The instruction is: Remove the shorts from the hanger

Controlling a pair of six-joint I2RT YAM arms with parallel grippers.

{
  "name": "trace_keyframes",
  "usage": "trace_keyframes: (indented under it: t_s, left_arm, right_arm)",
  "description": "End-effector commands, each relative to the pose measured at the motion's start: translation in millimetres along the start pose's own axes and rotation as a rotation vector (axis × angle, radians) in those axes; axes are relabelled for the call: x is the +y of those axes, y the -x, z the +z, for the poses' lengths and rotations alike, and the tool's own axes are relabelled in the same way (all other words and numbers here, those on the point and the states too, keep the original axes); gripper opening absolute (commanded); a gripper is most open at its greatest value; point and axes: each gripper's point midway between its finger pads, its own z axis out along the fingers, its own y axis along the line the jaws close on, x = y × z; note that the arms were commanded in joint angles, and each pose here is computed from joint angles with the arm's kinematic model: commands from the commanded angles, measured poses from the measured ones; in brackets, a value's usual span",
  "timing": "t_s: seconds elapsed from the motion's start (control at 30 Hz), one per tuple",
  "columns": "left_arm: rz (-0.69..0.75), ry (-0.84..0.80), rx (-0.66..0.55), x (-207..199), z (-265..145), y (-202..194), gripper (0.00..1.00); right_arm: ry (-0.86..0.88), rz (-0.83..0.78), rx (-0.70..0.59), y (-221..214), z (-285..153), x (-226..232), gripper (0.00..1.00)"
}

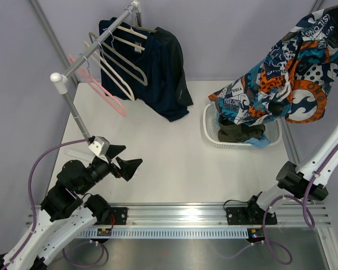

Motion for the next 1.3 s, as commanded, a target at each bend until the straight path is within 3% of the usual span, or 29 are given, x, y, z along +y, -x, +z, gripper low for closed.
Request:
trace_keyframes:
  t_s: [0.0, 0.27, 0.63, 0.87, 1.27]
  left_arm:
    - [0.023, -0.041, -0.027, -6.5, 8.2, 7.6, 0.99]
    - [0.028, -0.046, -0.016, -6.6, 14.6, 5.4, 0.99]
    - [0.035, -0.042, -0.006, -5.0, 17.4, 1.8, 0.99]
    - [0.033, -0.055, -0.011, -6.5, 21.7, 0.9, 0.99]
    - [0.021, -0.067, 0.004, -9.0, 25.5, -0.7, 0.99]
  right_arm:
    - [0.077, -0.043, -0.092, 40.1, -10.4, 29.7, 0.00]
    - [0.095, -0.042, -0.221, 91.1, -27.7, 38.2, 0.00]
    - [0.102, -0.025, -0.251, 101.3, -34.0, 42.6, 0.00]
    - [0.130, 0.142, -0.098, 36.6, -3.7, 15.3, 0.00]
    - [0.042, 0.158, 0.194, -130.7, 56.9, 5.1, 0.00]
